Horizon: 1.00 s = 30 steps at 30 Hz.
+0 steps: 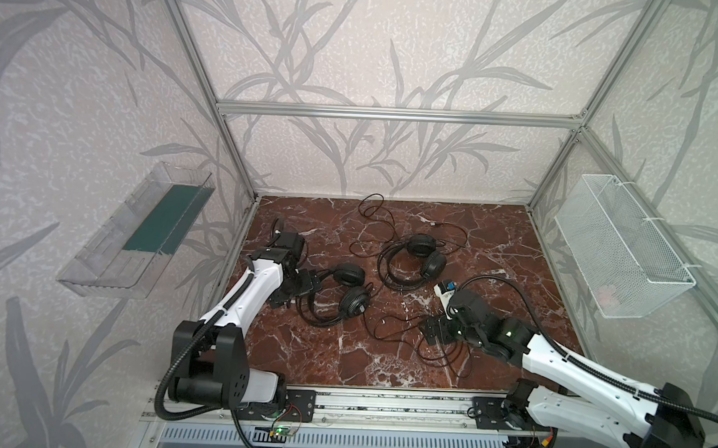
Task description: Wrap the headphones
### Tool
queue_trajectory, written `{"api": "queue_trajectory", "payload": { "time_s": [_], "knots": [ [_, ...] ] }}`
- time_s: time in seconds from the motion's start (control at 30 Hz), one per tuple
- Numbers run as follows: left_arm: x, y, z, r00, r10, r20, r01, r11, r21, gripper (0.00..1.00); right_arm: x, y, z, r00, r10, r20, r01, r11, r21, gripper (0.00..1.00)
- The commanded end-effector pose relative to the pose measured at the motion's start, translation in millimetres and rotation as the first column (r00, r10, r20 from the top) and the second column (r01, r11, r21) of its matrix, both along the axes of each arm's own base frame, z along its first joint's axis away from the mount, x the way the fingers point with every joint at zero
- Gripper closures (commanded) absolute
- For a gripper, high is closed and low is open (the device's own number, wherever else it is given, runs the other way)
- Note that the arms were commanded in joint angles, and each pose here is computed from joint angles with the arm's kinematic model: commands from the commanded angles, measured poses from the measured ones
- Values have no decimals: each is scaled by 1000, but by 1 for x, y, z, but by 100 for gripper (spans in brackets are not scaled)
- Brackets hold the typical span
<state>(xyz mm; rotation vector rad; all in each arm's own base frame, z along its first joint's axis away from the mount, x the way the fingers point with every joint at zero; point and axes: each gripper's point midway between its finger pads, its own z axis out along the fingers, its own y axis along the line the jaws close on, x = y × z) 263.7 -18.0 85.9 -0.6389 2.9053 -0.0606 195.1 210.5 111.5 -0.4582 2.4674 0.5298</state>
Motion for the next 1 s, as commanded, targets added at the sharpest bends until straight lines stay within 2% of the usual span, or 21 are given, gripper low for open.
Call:
{"api": "queue_trajectory", "payload": {
  "time_s": [0.0,0.13,0.2,0.37,0.57,0.73,0.83,0.97],
  "knots": [
    [7,1,4,997,-61,50,60,998,19,1,1,8,6,1000,-6,23,6,1000,18,1],
    [28,0,-3,988,-104,118,101,994,32,1,-3,15,3,1000,13,15,-14,1000,15,1],
    [34,-10,-17,985,-131,111,133,991,-14,1,-5,20,2,1000,25,14,-25,1000,5,1],
    [35,-8,-37,987,-159,-32,159,987,-9,1,-11,27,-3,999,36,13,-36,999,-1,1],
    [40,-9,-52,979,-186,-78,185,983,-19,2,-16,28,-10,999,46,4,-46,999,-11,1],
    [44,-4,-69,966,-213,-146,212,977,-23,10,-18,26,-14,999,46,2,-46,999,-15,1],
    [43,-6,-79,958,-226,-175,221,974,-47,20,-18,25,-16,999,40,1,-40,999,-8,1],
    [37,-4,-78,957,-229,-181,227,973,-31,21,-19,24,-19,999,36,-4,-36,999,-11,1]
  ]
}}
